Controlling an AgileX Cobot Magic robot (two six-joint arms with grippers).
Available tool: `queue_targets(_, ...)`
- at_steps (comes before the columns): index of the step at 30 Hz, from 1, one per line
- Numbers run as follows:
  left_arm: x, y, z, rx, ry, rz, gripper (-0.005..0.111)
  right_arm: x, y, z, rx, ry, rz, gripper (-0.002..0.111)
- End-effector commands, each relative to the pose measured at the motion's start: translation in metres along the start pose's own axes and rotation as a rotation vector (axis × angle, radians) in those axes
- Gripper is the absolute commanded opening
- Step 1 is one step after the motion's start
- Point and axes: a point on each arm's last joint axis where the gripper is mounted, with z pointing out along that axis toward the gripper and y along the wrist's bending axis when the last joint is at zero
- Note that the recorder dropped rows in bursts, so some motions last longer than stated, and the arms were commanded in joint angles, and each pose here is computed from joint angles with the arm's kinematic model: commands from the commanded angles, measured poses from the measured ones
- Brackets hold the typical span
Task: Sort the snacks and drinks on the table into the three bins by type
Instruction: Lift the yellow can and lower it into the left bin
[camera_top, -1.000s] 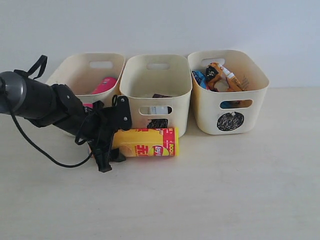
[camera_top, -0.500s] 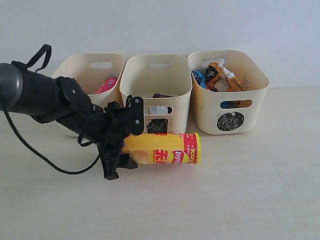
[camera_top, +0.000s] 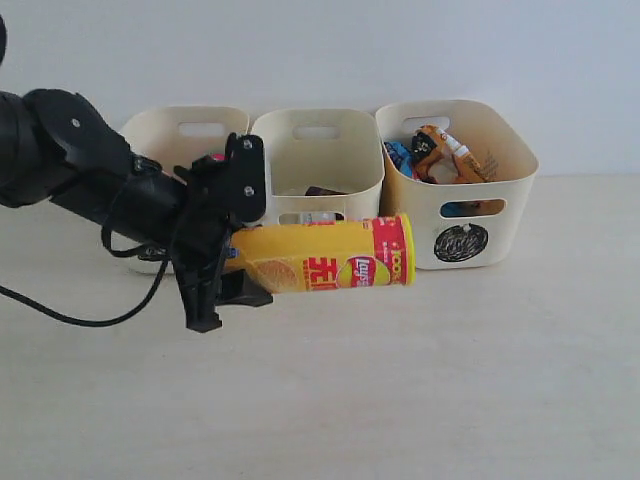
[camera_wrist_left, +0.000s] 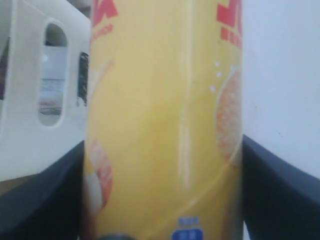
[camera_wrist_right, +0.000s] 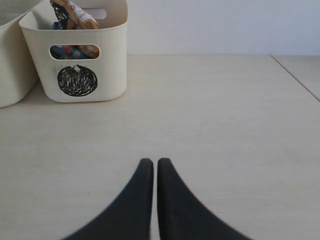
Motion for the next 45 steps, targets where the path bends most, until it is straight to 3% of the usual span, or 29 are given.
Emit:
queue_targets(1, -0.014, 0.004, -0.028, -0.066, -0.06, -0.026, 0.004, 0.0, 0.0, 0.0, 0.002, -0.008, 0.001, 0.0)
queue_targets(8, -0.026, 0.024, -0.07, -0.3, -0.138, -0.177, 0.004, 0.0, 0.0, 0.0, 0.002, -0.008, 0.001, 0.0)
queue_targets(18, 0.006, 0.083, -0.098, -0.542, -0.196, -0.555, 0.004, 0.0, 0.0, 0.0, 0.002, -0.008, 0.001, 0.0)
queue_targets(23, 0.027, 0.113, -0.093, -0.637, -0.221, -0.728, 0.004, 0.0, 0.0, 0.0, 0.002, -0.008, 0.001, 0.0)
queue_targets(32, 0.06, 0.146, -0.048, -0.659, -0.177, -0.803, 0.004, 0.0, 0.0, 0.0, 0.002, -0.008, 0.001, 0.0)
queue_targets(40, 0.079, 0.148, -0.019, -0.668, -0.138, -0.833, 0.004, 0.0, 0.0, 0.0, 0.002, -0.008, 0.001, 0.0)
queue_targets(45, 0.092, 0.15, -0.017, -0.667, -0.149, -0.946, 0.004, 0.0, 0.0, 0.0, 0.002, -0.008, 0.001, 0.0)
